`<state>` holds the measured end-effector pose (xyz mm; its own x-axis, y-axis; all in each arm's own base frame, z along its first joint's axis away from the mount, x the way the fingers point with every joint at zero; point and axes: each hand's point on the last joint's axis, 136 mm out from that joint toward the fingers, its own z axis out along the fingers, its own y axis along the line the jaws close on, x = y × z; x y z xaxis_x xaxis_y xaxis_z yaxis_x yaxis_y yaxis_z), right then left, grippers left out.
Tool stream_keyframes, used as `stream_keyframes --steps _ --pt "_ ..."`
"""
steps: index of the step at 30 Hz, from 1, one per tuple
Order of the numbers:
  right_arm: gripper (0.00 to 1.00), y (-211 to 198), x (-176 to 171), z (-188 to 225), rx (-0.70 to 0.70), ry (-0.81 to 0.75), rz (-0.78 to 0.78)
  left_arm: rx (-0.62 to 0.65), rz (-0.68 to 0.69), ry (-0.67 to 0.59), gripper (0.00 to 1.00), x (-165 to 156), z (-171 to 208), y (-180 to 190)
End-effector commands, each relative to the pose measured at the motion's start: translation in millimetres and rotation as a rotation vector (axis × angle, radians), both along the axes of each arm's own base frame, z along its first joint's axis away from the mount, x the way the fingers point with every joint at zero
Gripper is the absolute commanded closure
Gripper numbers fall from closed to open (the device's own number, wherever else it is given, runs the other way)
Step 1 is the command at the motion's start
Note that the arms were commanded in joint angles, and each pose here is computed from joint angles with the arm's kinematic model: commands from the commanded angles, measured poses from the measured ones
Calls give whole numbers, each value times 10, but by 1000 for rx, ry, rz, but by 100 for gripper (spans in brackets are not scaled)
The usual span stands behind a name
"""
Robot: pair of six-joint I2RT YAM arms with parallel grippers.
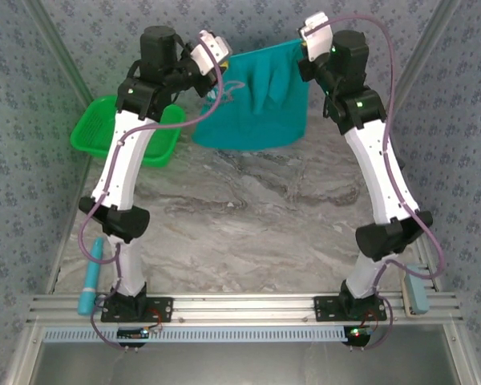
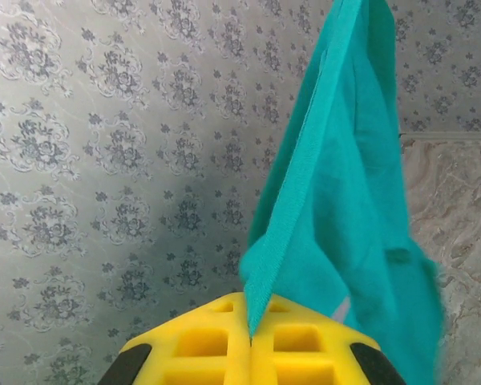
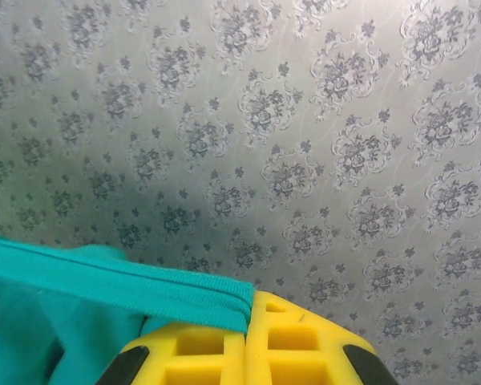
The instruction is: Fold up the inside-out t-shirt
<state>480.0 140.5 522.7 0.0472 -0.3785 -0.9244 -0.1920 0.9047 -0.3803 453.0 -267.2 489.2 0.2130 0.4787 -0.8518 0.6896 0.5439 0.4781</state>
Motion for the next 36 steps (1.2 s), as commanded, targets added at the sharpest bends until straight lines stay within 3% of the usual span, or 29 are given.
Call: stream_keyframes --steps 1,4,9,11,13,16,18,22,26,30,32,33,34,36 --pt "100 -180 -300 167 0 -81 -47 47 -33 13 100 -261 -63 62" --pt "100 -165 -527 -310 -39 -12 2 101 -72 51 100 -447 -514 -5" --pt "100 -96 -1069 -1430 -119 142 69 177 -160 101 100 -1043 -1693 -179" --pt "89 -28 -1321 -2099 -144 268 114 215 -183 151 95 -1351 -2234 -240" --pt "71 116 -1632 -2611 -147 377 184 239 -167 249 86 -1611 -2703 -270" --pt "63 198 -2181 -3228 -249 501 246 260 -199 466 61 -2125 -3333 -314" --pt "55 183 -2435 -3403 -291 517 237 319 -133 555 57 -2338 -3690 -271" --pt "43 135 -2567 -3507 -173 589 189 333 -64 752 50 -2626 -3981 -196" --pt "37 398 -2302 -3506 32 638 201 129 19 818 48 -2430 -3744 -295" --pt "39 332 -1793 -3730 234 818 -32 -177 172 875 48 -1868 -3457 -319" --pt "40 285 -1601 -3975 306 934 -181 -246 350 921 56 -1513 -3515 -207" --pt "41 356 -1550 -4073 318 963 -185 -258 419 950 61 -1391 -3571 -162" --pt "42 448 -1523 -4208 329 992 -185 -260 459 1003 66 -1297 -3679 -170" --pt "44 554 -1508 -4400 350 1035 -204 -236 468 1094 67 -1238 -3875 -285"
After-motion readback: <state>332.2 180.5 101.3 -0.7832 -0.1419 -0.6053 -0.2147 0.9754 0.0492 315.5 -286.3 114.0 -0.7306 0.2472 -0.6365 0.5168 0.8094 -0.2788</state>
